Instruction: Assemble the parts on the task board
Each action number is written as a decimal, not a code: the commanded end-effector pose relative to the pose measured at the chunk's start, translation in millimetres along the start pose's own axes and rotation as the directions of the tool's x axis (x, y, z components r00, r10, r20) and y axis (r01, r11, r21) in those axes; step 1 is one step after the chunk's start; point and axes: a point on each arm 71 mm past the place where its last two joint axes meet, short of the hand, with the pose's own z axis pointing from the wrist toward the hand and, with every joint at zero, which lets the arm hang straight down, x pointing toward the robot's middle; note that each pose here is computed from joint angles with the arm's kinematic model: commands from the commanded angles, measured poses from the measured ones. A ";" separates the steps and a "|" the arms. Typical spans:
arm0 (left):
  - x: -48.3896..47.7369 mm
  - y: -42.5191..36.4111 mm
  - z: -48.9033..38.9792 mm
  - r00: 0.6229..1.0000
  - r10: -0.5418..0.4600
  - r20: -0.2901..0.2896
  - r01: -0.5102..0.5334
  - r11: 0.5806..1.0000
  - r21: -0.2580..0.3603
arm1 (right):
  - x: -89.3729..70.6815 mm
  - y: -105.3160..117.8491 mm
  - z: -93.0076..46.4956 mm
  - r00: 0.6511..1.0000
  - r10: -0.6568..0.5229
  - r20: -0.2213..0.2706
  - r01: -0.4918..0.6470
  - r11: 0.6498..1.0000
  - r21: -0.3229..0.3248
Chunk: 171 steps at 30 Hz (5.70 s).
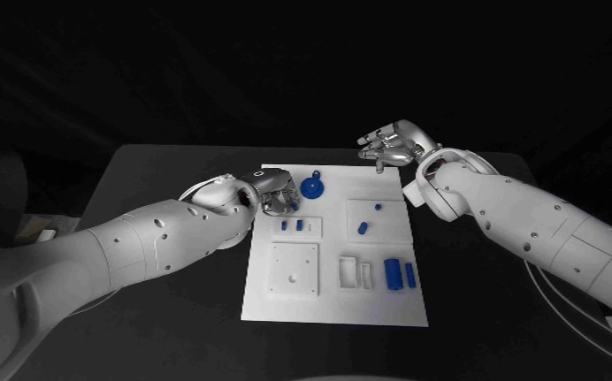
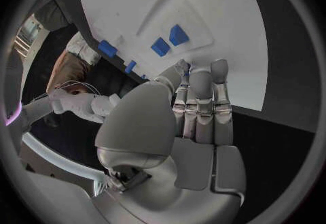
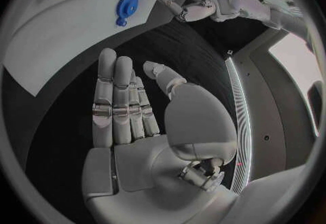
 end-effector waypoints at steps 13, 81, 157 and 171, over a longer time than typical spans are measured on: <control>9.0 -2.3 0.5 0.999 0.000 -0.049 0.000 1.000 0.007 | 1.2 1.1 0.0 1.000 -0.001 -0.013 0.001 1.000 -0.010; -14.2 36.6 -15.4 0.989 -0.057 0.136 0.064 0.997 -0.045 | 2.3 -13.9 -14.8 0.978 -0.144 -0.148 0.148 0.989 0.016; -72.9 70.4 -43.6 0.477 -0.789 0.387 0.834 0.546 0.086 | 87.8 -43.9 -59.9 0.691 -0.677 -0.253 0.706 0.708 0.034; -71.7 74.7 -42.3 0.427 -0.826 0.368 0.868 0.488 0.088 | 96.1 -37.3 -62.0 0.661 -0.718 -0.219 0.740 0.673 0.028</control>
